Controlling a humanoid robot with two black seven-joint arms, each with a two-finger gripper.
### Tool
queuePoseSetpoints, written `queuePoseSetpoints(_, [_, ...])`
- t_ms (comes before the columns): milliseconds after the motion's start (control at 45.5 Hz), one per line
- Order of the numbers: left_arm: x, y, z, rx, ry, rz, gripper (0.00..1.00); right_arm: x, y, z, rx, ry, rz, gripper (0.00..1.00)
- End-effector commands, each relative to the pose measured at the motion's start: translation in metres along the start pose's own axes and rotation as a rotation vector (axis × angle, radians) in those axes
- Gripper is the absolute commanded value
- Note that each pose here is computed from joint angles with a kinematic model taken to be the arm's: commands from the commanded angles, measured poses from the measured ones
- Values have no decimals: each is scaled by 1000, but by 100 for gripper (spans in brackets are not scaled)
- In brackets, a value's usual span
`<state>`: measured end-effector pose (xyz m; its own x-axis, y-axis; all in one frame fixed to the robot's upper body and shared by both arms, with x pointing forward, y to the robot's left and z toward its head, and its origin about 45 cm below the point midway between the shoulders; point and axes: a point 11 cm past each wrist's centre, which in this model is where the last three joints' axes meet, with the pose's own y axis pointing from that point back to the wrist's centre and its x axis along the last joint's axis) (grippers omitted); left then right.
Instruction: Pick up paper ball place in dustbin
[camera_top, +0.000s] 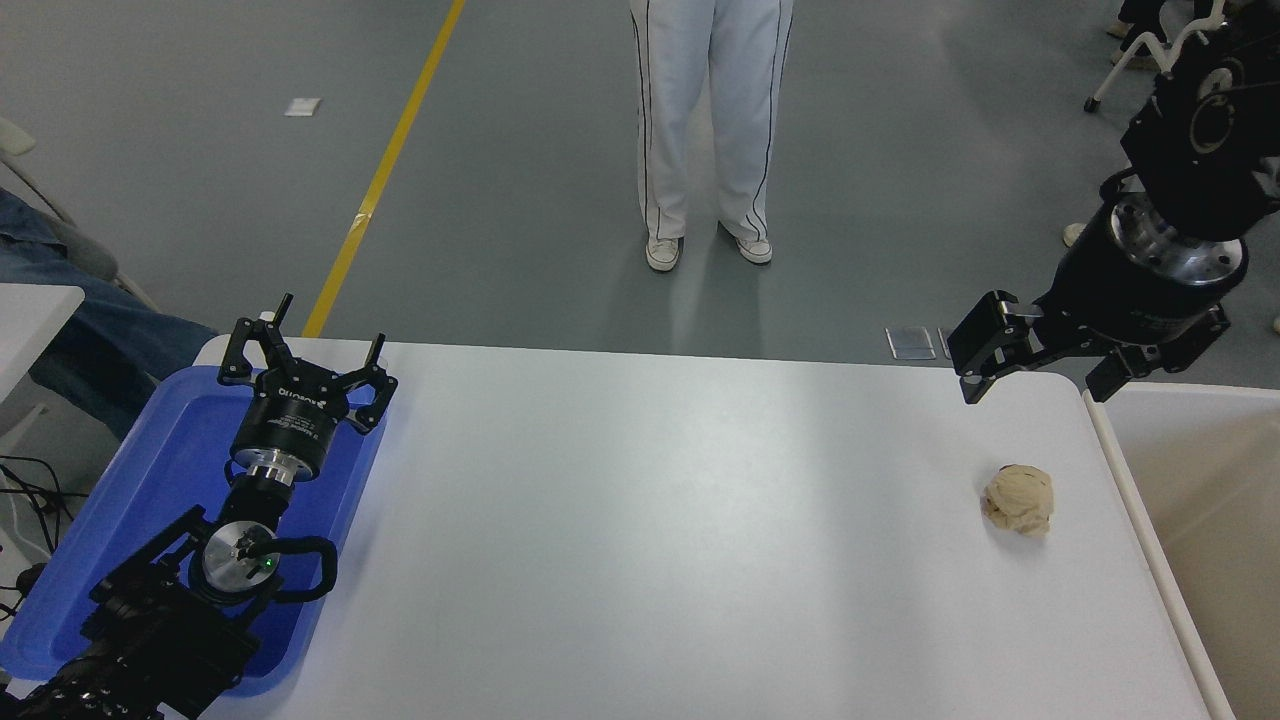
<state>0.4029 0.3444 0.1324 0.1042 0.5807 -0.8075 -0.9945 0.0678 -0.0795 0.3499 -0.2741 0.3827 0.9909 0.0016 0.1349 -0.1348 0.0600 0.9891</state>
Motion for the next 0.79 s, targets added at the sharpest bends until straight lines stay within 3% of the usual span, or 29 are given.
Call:
queuePoseSetpoints(0, [0,0,0,0,0,-1,100,0,1,0,-1,1,2,100])
queuePoseSetpoints(769, [0,0,0,0,0,-1,100,1,2,2,-2,-5,6,100])
